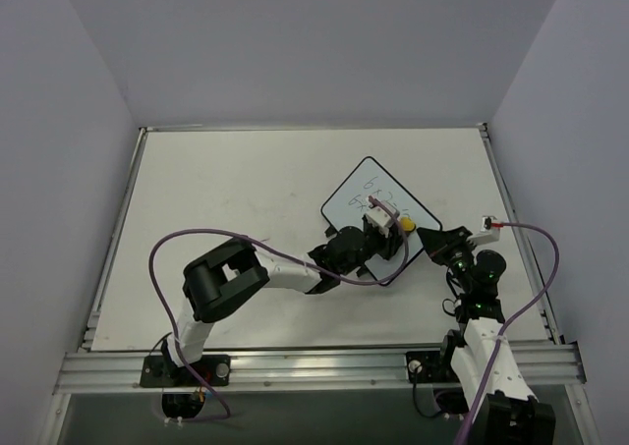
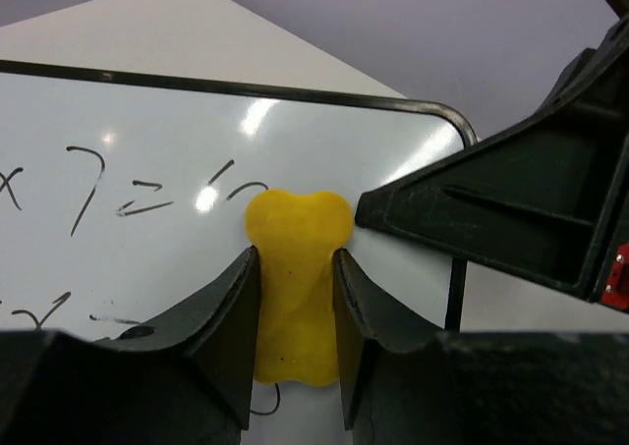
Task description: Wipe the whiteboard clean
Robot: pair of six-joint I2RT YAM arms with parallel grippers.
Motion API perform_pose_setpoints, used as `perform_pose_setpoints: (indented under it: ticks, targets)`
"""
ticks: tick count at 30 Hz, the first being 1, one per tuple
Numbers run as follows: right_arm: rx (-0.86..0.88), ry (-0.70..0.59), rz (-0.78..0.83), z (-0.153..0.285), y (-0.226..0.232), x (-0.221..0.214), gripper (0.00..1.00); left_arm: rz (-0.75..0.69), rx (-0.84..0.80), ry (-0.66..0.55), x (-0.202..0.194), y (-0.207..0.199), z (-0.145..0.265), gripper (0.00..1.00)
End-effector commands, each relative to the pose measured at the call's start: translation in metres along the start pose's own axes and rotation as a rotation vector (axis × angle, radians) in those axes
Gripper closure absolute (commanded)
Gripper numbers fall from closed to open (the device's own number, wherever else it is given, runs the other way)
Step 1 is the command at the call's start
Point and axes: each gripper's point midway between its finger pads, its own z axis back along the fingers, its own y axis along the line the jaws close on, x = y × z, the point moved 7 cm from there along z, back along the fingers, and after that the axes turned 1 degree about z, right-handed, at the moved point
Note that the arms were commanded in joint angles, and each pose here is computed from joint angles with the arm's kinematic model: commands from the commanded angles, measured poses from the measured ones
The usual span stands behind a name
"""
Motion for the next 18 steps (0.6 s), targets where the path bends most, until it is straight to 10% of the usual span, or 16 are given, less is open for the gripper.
perform_pose_setpoints:
  ticks: [1,18]
  targets:
    - [0.021,-0.008,0.072,-0.001,0.006,0.004,1.00,0.009,0.024,0.142,-0.030,0.015,-0.011,0.98]
    - [0.039,-0.016,0.102,0.003,0.014,0.006,1.00,0.112,0.186,0.187,-0.026,0.090,-0.028,0.98]
